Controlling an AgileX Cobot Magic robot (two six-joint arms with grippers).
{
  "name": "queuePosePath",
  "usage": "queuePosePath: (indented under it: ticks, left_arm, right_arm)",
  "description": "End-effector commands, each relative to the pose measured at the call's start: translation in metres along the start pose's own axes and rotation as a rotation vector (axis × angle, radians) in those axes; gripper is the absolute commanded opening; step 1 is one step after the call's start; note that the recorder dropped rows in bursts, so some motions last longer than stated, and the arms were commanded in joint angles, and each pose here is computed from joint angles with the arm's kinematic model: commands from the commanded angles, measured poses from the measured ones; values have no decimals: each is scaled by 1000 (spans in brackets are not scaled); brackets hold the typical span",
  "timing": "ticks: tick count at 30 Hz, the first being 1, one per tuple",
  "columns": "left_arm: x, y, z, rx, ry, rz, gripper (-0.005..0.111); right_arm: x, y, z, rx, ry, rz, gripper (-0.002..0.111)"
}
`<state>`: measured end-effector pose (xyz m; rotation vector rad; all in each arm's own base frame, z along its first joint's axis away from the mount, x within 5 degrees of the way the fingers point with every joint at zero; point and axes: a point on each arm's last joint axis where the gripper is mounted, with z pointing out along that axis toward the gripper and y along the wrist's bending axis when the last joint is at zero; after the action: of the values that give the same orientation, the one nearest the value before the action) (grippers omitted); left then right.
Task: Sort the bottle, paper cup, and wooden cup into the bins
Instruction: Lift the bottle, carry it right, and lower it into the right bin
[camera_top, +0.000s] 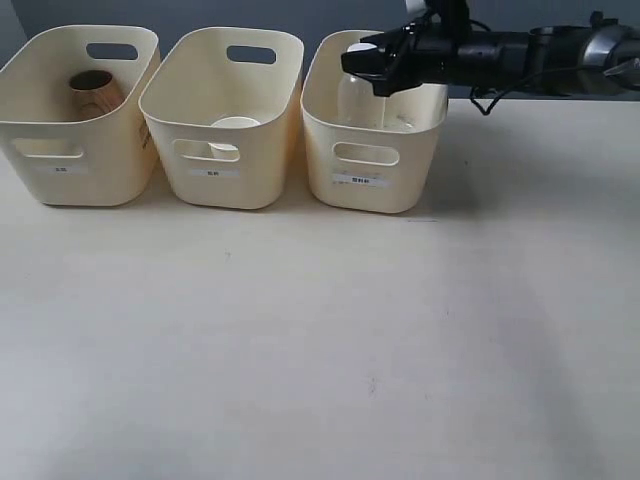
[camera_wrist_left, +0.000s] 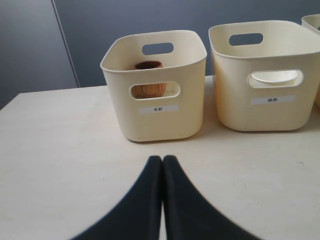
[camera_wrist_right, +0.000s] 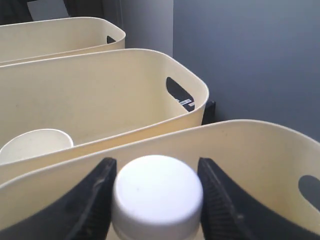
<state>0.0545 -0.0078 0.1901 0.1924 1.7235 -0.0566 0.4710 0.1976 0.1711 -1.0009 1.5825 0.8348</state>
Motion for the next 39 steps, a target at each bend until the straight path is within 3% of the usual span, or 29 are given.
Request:
queuePosePath:
  ticks: [1, 9, 17, 26, 31, 39]
  left_arm:
    - [-2, 0, 0, 3, -12, -5, 0]
    - [-2, 0, 0, 3, -12, -5, 0]
    - [-2, 0, 0, 3, -12, -5, 0]
    - [-2, 0, 0, 3, -12, -5, 0]
    - [-2, 0, 0, 3, -12, -5, 0]
    - [-2, 0, 0, 3, -12, -5, 0]
  right_arm:
    - [-1, -1, -1, -20, -25, 6, -1]
    - [-1, 2, -1, -48, -26, -5, 0]
    - [2, 5, -1, -80, 1, -9, 42]
    - [0, 9, -2, -124, -4, -19, 43]
    - [1, 11, -3, -144, 5, -18, 59]
    - [-2, 12, -3, -157, -2, -3, 59]
